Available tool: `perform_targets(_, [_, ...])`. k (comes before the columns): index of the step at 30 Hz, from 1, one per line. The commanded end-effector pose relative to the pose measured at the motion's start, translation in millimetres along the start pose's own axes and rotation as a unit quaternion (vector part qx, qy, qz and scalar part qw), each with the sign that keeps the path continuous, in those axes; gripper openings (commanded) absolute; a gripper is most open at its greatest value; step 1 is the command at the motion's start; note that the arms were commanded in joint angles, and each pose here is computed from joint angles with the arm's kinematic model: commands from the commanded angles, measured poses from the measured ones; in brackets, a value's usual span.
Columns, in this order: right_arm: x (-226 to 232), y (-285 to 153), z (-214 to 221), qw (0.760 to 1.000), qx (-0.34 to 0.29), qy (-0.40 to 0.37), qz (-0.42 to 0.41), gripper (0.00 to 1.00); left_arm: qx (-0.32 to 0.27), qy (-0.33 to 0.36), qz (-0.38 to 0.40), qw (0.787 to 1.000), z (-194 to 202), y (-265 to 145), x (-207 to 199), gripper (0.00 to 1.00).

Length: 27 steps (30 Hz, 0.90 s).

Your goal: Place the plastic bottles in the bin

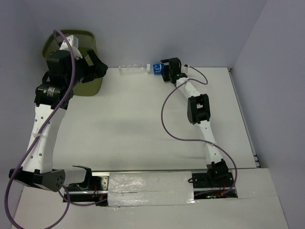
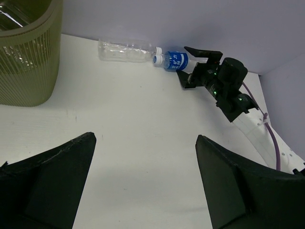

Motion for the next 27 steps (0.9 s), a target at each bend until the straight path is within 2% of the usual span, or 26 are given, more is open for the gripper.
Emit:
perform_targets(1, [-12.5, 8.3, -3.7, 1.0, -0.024, 0.008, 0.015, 1.0, -0.009, 0.017, -0.015, 1.0, -1.3, 7.4, 3.7, 0.99])
perform_targets(3, [-14.2, 8.1, -1.7, 0.999, -0.024, 0.006, 0.02, 0.89, -0.011, 0.019, -0.019, 1.0, -1.5, 7.4, 4.6, 0.99])
perform_targets(4, [-16.2, 8.0, -0.4, 0.999, -0.023, 0.006, 0.023, 0.79, -0.011, 0.02, -0.02, 1.0, -1.6, 7.5, 4.8, 0.99])
perform_targets(6, [-11.2, 3.6, -1.5, 0.999, -0.026, 0.006, 0.022, 0.67, -0.012, 0.022, -0.023, 0.999, -1.4, 7.7, 5.8, 0.99])
perform_targets(7, [-17.8, 3.9, -0.5, 0.999, -0.026, 0.007, 0.03, 0.56, -0.011, 0.022, -0.023, 0.999, -1.2, 8.3, 6.0, 0.99])
perform_targets(10, [-11.7, -3.0, -2.9, 0.999, -0.029, 0.012, 0.026, 0.46, -0.007, 0.022, -0.028, 0.999, 0.9, 10.1, 8.0, 0.99])
perform_targets(13, [-1.8, -14.8, -5.6, 0.999, -0.027, 0.008, 0.015, 0.46, -0.003, 0.022, -0.027, 0.999, 3.1, 10.6, 9.0, 0.99])
perform_targets(15, [28.3, -35.7, -14.6, 0.999, -0.035, 0.001, -0.016, 0.47, -0.003, 0.022, -0.026, 0.999, 1.9, 9.8, 7.9, 0.99])
perform_targets(16, [19.1, -40.8, -13.7, 0.999, -0.035, -0.017, -0.005, 0.48, -0.002, 0.022, -0.026, 0.999, 2.0, 9.4, 7.8, 0.99])
perform_targets(18, [56.0, -74.1, -25.2, 0.997, -0.044, -0.033, -0.045, 0.48, 0.002, 0.025, -0.024, 0.999, 1.5, 8.9, 6.8, 0.99])
perform_targets(19, [41.6, -81.2, -25.6, 0.997, -0.042, -0.061, -0.026, 0.48, 0.002, 0.026, -0.022, 0.999, 0.3, 8.1, 5.8, 0.99])
perform_targets(20, [47.1, -94.3, -29.3, 0.996, -0.044, -0.073, -0.031, 0.48, 0.004, 0.028, -0.022, 0.999, -1.1, 6.1, 4.7, 0.99])
perform_targets(21, [76.8, -126.2, -40.1, 0.993, -0.055, -0.079, -0.066, 0.48, 0.008, 0.027, -0.023, 0.999, -0.4, 7.4, 4.7, 0.99])
perform_targets(22, [54.5, -134.5, -39.0, 0.992, -0.039, -0.11, -0.047, 0.48, 0.012, 0.027, -0.02, 0.999, -0.5, 7.6, 3.8, 1.0])
perform_targets(24, [58.5, -162.1, -41.5, 0.988, -0.017, -0.139, -0.062, 0.48, 0.018, 0.025, -0.024, 0.999, -0.6, 9.4, 3.5, 0.99])
perform_targets(26, [61.5, -200.0, -40.0, 0.975, 0.033, -0.202, -0.082, 0.47, 0.023, 0.019, -0.016, 0.999, -3.2, 9.2, -0.9, 0.99])
perform_targets(27, [45.0, -211.6, -33.7, 0.963, 0.061, -0.253, -0.07, 0.47, 0.034, 0.014, -0.026, 0.999, -0.9, 14.8, 1.0, 0.99])
Point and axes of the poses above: each gripper's point midway between its finger pads, its own y axis out along the fingers, its own x axis along the line the jaws close on, z = x × y, the point moved 9 cm from there along -y, back along the fingers, and after that the axes turned 12 degrees about -y, right-handed, at the moved point
